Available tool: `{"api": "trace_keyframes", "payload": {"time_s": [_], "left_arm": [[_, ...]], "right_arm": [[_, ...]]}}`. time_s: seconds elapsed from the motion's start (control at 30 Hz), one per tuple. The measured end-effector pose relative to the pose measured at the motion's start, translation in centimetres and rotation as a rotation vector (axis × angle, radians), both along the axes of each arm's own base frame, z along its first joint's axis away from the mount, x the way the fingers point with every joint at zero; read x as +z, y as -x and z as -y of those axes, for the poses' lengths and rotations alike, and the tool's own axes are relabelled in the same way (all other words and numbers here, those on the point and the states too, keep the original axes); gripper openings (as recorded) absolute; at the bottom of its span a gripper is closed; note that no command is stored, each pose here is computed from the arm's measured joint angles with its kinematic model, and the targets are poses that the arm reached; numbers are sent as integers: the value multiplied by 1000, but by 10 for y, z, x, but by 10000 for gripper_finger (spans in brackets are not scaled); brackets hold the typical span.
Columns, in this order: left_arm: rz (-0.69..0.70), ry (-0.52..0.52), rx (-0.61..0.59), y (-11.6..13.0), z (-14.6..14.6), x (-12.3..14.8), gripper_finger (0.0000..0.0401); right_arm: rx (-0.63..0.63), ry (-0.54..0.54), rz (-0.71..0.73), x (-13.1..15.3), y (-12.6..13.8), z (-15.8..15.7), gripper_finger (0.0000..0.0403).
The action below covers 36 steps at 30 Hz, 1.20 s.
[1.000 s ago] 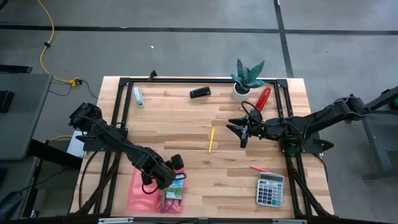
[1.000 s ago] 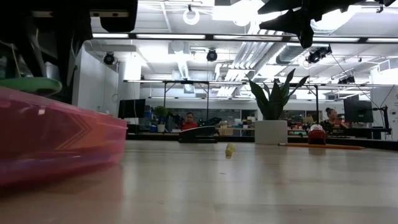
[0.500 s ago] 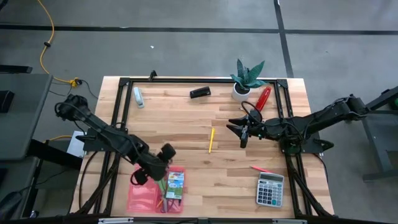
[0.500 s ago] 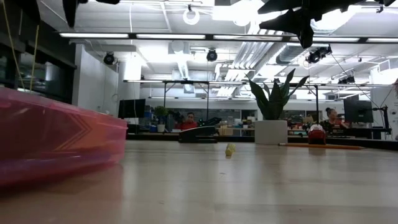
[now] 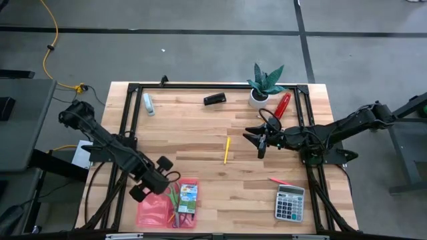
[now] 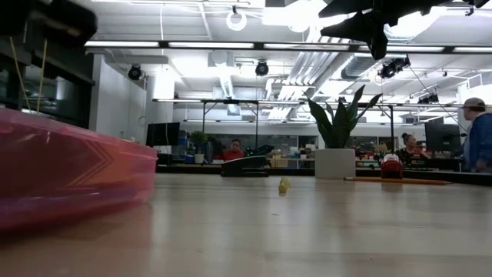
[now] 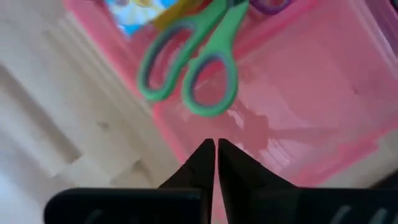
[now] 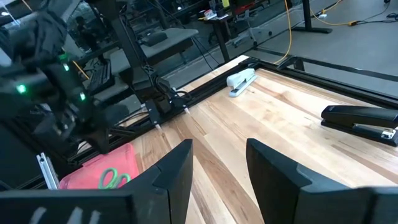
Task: Pack school essentials
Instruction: Put the green scissors into the supply box
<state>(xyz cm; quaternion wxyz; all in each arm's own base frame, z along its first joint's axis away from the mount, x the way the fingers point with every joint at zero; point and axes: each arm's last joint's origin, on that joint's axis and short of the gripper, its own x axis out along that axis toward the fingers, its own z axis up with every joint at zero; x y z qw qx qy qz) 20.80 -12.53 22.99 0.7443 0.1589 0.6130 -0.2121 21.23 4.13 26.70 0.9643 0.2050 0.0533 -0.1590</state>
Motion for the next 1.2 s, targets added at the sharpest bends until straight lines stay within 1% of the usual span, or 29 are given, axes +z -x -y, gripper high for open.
{"api": "trace_keyframes", "payload": {"time_s": [0.07, 0.13, 0.17, 0.33, 0.47, 0.57, 0.63, 0.7, 0.8, 1.0, 1.07, 1.13, 1.2], "left_arm": [[18, 1, 5, 2, 4, -9, 9], [76, 24, -2, 0, 9, -12, 3], [82, 27, 2, 0, 9, -13, 2], [8, 12, 43, -1, 5, -26, 1], [-1, 12, 34, -5, 6, -31, 0], [-7, 35, 18, -10, 7, -36, 0], [11, 42, 15, -14, 6, -37, 0], [36, 17, 22, -17, 3, -37, 0], [89, -10, 68, -25, -5, -36, 0], [186, 8, 84, -43, -18, -36, 0], [181, -2, 81, -45, -22, -36, 0], [179, -5, 94, -44, -26, -28, 0], [189, 13, 114, -39, -28, -16, 0]], "right_arm": [[0, 0, -1, 0, 0, 0, 142], [0, 1, -1, 0, 0, 0, 142], [0, 1, -1, 0, 0, 0, 142], [1, 4, -3, 0, 0, 0, 142], [1, 4, -2, 0, 0, 0, 142], [1, 5, -2, 0, 0, 0, 142], [0, 2, -2, 0, 0, 0, 142], [0, 2, -2, 0, 0, 0, 142], [1, 4, -2, 0, 0, 0, 142], [0, 3, -2, 0, 0, 0, 142], [0, 3, -1, 0, 0, 0, 142], [0, 4, -3, 0, 0, 0, 142], [0, 4, -2, 0, 0, 0, 142]]}}
